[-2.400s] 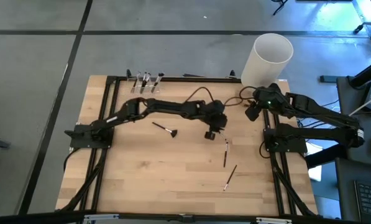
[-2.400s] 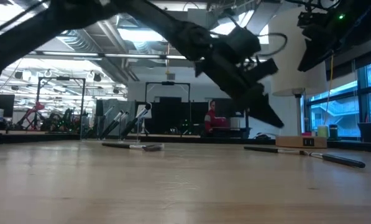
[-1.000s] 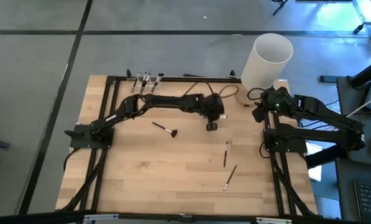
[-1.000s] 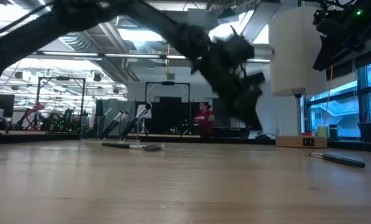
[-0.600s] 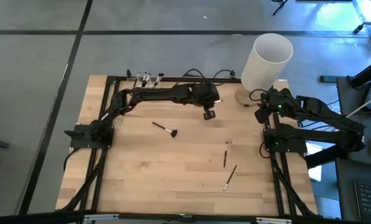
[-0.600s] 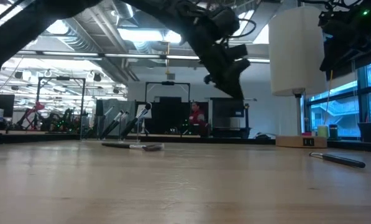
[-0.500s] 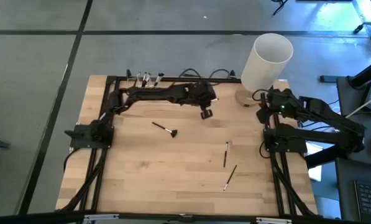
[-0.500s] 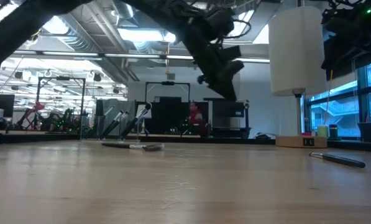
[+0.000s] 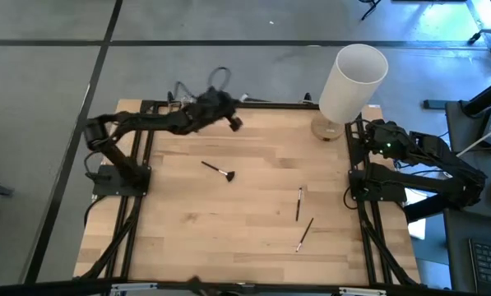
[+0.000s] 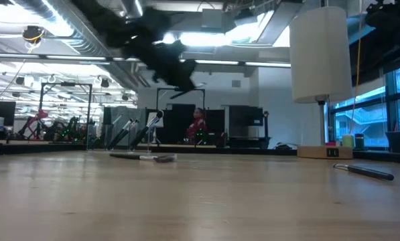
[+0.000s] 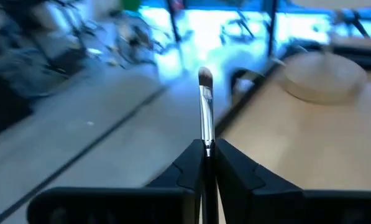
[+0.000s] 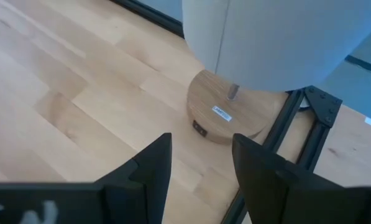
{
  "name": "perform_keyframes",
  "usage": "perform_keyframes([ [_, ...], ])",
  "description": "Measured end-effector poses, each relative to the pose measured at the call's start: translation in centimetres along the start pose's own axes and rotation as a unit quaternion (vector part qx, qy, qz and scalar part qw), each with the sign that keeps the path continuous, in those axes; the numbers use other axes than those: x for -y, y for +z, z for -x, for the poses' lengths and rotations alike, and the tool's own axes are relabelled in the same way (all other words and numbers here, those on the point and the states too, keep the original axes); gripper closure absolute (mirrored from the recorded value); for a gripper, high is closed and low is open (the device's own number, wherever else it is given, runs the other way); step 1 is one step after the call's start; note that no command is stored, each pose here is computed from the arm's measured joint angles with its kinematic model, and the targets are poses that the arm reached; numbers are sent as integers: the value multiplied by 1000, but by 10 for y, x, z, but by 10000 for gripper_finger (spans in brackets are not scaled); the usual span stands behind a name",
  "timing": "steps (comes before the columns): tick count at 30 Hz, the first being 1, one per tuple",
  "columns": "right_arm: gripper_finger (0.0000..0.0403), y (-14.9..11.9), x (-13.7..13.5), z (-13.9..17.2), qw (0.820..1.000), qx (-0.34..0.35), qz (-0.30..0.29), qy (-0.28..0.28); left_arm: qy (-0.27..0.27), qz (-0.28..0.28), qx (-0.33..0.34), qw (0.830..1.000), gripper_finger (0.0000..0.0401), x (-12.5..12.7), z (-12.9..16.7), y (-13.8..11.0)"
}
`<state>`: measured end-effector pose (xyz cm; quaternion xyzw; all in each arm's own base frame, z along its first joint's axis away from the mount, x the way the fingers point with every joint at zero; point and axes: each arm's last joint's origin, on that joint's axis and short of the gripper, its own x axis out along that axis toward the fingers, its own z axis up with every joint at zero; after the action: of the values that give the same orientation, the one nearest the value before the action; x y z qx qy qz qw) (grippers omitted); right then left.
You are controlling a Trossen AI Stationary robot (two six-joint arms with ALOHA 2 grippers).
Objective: Put items in baskets/containers
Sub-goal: Put the black eyeshadow brush into the transparent organizer
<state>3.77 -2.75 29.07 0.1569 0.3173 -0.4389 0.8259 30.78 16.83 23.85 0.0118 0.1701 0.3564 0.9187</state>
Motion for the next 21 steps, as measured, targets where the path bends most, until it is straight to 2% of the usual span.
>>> perform_keyframes([
  [4, 235, 0, 0, 0, 1000, 0, -8, 0, 52, 31, 46, 997, 369, -37, 15, -26],
  [9, 235, 0, 0, 0, 1000, 1, -16, -1, 101, 41, 41, 993, 371, -66, 23, -62],
  [17, 235, 0, 1, 0, 1000, 5, -17, -9, 162, 31, 39, 985, 369, -101, 31, -84],
  [21, 235, 0, 1, 0, 1000, 9, -16, -18, 174, 35, 54, 983, 369, -110, 36, -91],
])
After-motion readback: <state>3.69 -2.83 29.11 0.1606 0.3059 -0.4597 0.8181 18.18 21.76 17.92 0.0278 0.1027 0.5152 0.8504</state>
